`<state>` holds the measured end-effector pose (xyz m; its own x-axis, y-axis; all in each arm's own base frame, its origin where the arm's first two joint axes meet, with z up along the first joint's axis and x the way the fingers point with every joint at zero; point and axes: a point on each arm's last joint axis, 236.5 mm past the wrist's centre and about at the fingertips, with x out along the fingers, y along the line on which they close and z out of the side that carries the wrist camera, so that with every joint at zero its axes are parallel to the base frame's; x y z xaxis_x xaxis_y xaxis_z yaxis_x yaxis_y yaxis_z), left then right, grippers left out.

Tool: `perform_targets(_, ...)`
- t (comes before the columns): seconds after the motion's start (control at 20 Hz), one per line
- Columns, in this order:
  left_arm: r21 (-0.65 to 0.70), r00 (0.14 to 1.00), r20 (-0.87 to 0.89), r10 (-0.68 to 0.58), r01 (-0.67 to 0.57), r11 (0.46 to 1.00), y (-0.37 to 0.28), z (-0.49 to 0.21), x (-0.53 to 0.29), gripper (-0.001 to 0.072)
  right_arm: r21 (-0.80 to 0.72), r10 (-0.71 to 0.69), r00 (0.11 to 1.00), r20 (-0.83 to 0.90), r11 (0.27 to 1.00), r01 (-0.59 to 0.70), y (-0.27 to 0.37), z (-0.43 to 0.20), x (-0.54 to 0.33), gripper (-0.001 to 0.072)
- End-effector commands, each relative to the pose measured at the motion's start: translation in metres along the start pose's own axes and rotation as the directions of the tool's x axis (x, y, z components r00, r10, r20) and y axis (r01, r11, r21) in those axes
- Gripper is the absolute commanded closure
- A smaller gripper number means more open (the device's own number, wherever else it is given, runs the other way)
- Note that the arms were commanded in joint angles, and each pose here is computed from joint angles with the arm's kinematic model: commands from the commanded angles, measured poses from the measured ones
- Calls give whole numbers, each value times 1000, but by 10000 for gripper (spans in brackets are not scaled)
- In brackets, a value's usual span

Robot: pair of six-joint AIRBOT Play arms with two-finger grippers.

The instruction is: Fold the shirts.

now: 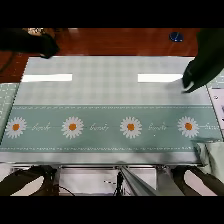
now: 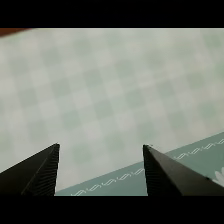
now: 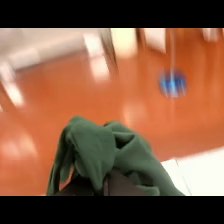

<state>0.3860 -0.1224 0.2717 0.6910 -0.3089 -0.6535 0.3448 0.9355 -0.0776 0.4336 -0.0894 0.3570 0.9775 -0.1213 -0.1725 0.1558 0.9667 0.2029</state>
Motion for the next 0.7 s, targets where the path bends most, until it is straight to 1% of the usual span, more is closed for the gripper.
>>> perform_targets(0.0, 9, 986, 165, -13, 12, 1000, -17, 26, -91, 79, -43, 90, 981, 173, 996, -84, 42, 59, -109, 688)
perform_targets(0.05, 15, 980, 197, -14, 11, 1000, -20, 25, -110, 79, -56, 101, 978, 182, 994, -93, 49, 62, -131, 688)
perform_targets(0.15, 26, 977, 214, -15, 10, 1000, -26, 13, -141, 79, -78, 115, 982, 147, 991, -104, 57, 52, -161, 688)
perform_targets(0.25, 34, 985, 171, -16, 11, 999, -29, -8, -157, 79, -84, 126, 991, 49, 989, -122, 62, 28, -173, 688)
perform_targets(0.35, 22, 995, 101, -17, 15, 1000, -31, -30, -163, 79, -77, 173, 978, -112, 980, -182, 72, -10, -172, 688)
perform_targets(0.45, 10, 999, 40, -18, 18, 1000, -31, -44, -161, 79, -36, 307, 907, -289, 943, -330, 101, -51, -171, 689)
perform_targets(0.5, 8, 1000, 24, -18, 18, 1000, -30, -47, -159, 79, 27, 393, 855, -338, 913, -408, 119, -65, -171, 689)
perform_targets(0.55, 0, 1000, 14, -19, 19, 1000, -30, -49, -156, 79, 94, 459, 814, -356, 884, -457, 131, -75, -169, 689)
perform_targets(0.65, -5, 1000, -12, -20, 20, 1000, -29, -55, -148, 80, 144, 503, 753, -424, 859, -492, 143, -103, -161, 689)
